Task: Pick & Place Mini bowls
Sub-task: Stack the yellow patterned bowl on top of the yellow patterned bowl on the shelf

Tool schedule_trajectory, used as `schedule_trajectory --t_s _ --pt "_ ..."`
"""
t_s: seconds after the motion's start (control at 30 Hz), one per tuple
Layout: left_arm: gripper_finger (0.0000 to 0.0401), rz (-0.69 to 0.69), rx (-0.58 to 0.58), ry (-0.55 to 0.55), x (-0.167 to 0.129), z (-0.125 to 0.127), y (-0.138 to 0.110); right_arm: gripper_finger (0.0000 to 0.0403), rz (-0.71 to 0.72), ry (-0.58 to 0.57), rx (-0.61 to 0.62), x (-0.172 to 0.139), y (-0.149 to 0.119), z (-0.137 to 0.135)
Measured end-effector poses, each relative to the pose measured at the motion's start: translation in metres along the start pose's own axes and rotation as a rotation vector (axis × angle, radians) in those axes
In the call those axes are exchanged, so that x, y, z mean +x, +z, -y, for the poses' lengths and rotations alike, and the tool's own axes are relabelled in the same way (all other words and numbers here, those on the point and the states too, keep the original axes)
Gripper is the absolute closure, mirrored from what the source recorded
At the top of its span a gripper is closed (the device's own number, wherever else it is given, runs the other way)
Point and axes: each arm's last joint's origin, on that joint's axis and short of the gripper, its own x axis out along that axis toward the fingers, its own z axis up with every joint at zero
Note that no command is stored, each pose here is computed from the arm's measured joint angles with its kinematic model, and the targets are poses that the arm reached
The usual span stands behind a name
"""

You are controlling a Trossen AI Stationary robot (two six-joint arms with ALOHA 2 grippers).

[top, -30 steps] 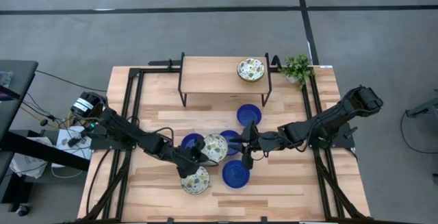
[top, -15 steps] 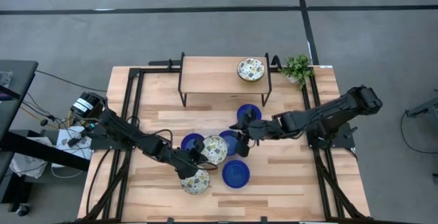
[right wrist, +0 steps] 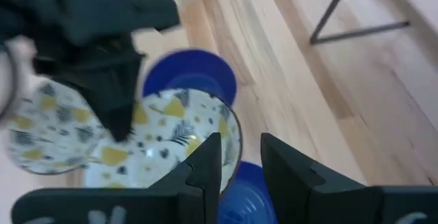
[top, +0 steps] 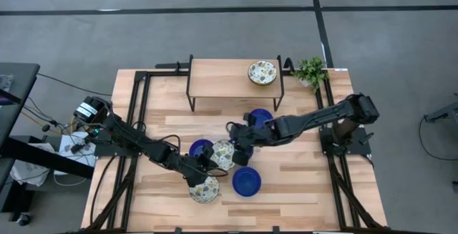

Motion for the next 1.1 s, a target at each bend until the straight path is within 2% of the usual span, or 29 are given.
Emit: schedule_trajectory --t_s 0.33,0.77,1.1 --pt "0.0387 0.004 -0.016 0.004 0.000 0.000 0.000 0.0311 -0.193 -0.043 -0.020 0.028 0.011 0.001" --pt "0.0387 -0.020 -0.019 0.042 0.000 -0.002 0.000 0.0311 -0.254 0.033 -0.004 0.025 0.014 0.003" --pt "0.0387 -0.017 -0.026 0.062 0.000 -0.003 0.001 0.0311 -0.277 0.032 -0.013 0.026 0.011 0.003"
